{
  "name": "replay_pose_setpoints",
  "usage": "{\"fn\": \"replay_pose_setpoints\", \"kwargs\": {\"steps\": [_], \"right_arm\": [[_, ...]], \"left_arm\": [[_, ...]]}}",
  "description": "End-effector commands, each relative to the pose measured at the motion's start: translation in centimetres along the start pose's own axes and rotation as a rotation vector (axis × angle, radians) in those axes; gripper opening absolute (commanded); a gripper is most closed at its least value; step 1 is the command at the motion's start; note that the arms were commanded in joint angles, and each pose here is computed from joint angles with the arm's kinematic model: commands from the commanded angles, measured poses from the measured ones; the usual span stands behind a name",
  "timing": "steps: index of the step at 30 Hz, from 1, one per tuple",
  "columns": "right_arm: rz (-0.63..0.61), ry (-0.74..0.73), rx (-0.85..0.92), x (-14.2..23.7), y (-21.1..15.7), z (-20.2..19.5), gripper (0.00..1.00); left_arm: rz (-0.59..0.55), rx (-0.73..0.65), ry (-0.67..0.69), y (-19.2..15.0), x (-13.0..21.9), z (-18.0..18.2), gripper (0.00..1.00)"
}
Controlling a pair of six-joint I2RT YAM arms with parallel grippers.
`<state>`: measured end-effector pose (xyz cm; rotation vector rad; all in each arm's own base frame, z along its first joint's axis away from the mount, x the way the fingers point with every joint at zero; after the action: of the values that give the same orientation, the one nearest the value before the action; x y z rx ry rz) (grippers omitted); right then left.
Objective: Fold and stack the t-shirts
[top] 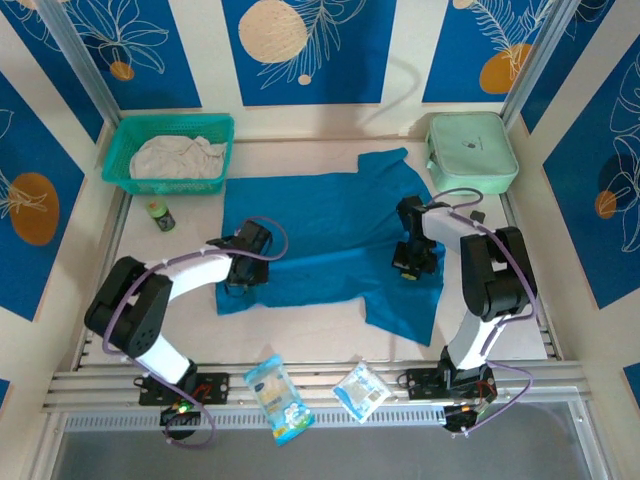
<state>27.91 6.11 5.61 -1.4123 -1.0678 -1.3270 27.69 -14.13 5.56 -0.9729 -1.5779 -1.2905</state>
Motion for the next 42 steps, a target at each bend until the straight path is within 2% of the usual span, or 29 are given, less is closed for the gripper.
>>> {"fn": "replay_pose_setpoints", "kwargs": {"steps": [1, 7, 14, 17, 21, 23, 26, 35, 39, 42], "right_arm": [[-0.015, -0.026, -0.013, -0.9, 1.7, 0.1, 0.0], [-0.04, -0.047, -0.008, -0.8, 4.8, 0.4, 0.0], [-0.078, -0.043, 0.016, -0.1, 6.8, 0.8, 0.0], [-0.103, -0.007, 0.053, 1.6, 6.6, 1.5, 0.0], [-0.195, 0.051, 0.108, 5.8, 6.9, 2.2, 0.0], [-0.24, 0.067, 0.131, 7.3, 8.0, 2.2, 0.0], [-0.287, 0.086, 0.144, 8.4, 11.1, 2.4, 0.0], [-0.325, 0.17, 0.182, 5.7, 21.4, 5.1, 0.0], [-0.299, 0.158, 0.174, 4.4, 23.5, 5.1, 0.0], [-0.251, 0.151, 0.158, 3.0, 23.4, 4.9, 0.0]], "left_arm": [[-0.004, -0.012, 0.117, 0.6, -1.7, 1.6, 0.06], [-0.033, -0.019, 0.171, 3.2, -2.1, 2.5, 0.04], [-0.078, -0.068, 0.182, 5.8, -1.0, 2.5, 0.03], [-0.102, -0.098, 0.15, 6.5, 1.3, 1.7, 0.05], [-0.195, -0.121, 0.086, 8.2, 6.3, 0.6, 0.17], [-0.254, -0.126, 0.074, 9.6, 8.4, 0.2, 0.2], [-0.311, -0.124, 0.089, 11.9, 9.1, -0.2, 0.19], [-0.253, -0.09, 0.016, 18.8, 1.7, -3.9, 0.12], [-0.207, -0.094, 0.052, 20.3, -1.8, -4.4, 0.1], [-0.126, -0.08, 0.084, 19.4, -4.7, -4.2, 0.08]]}}
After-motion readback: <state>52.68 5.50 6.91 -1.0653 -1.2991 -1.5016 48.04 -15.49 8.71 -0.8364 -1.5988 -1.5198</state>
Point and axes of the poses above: each hand's point on the last joint's axis, 136 mm out from that joint toward the fingers, its own x axis back along the fingers, its own z axis along the line the jaws close on, y = z × x, the point moved 4 cm from there along x, back along the fingers, and after that the axes turned 8 degrees about x, right-handed, at the moved point
